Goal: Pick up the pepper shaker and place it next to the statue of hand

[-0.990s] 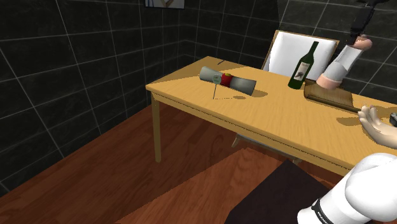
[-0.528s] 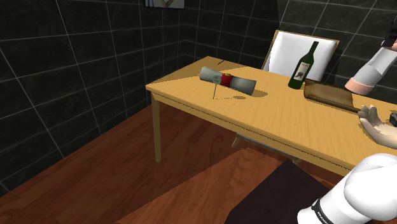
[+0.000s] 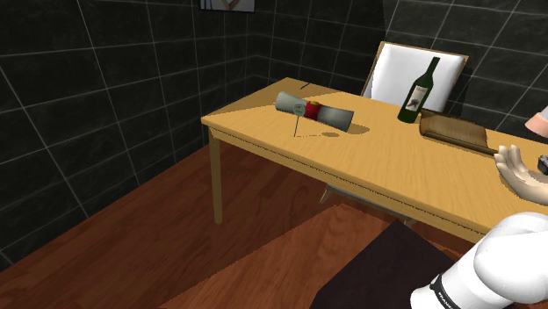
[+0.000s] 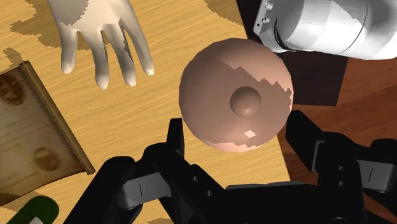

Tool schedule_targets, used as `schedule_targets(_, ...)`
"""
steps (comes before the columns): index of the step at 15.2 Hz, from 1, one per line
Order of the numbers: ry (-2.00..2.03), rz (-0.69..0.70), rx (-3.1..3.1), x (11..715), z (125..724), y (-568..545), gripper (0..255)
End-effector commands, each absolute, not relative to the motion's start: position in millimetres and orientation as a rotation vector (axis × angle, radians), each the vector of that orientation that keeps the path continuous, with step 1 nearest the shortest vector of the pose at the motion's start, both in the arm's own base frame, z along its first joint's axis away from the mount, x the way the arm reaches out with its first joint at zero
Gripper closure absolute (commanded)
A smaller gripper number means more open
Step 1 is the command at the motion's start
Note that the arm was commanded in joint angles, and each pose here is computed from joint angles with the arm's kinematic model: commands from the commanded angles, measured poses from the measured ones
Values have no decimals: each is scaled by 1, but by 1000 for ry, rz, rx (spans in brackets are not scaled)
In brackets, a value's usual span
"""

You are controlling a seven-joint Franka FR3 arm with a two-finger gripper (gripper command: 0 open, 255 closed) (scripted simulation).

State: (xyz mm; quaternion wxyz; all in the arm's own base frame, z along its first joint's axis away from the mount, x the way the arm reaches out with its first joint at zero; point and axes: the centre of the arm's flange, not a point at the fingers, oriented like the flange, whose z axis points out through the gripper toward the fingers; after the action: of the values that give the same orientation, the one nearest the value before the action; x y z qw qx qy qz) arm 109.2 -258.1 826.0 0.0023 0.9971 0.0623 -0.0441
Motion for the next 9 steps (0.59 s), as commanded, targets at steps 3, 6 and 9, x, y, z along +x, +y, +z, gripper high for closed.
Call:
schedule_targets(3, 197, -140, 3128, 62, 832, -280, 255)
schedule_targets(6, 197, -140, 3128, 57, 822, -282, 255)
schedule_targets(9, 197, -140, 3128, 57, 806, -282, 255)
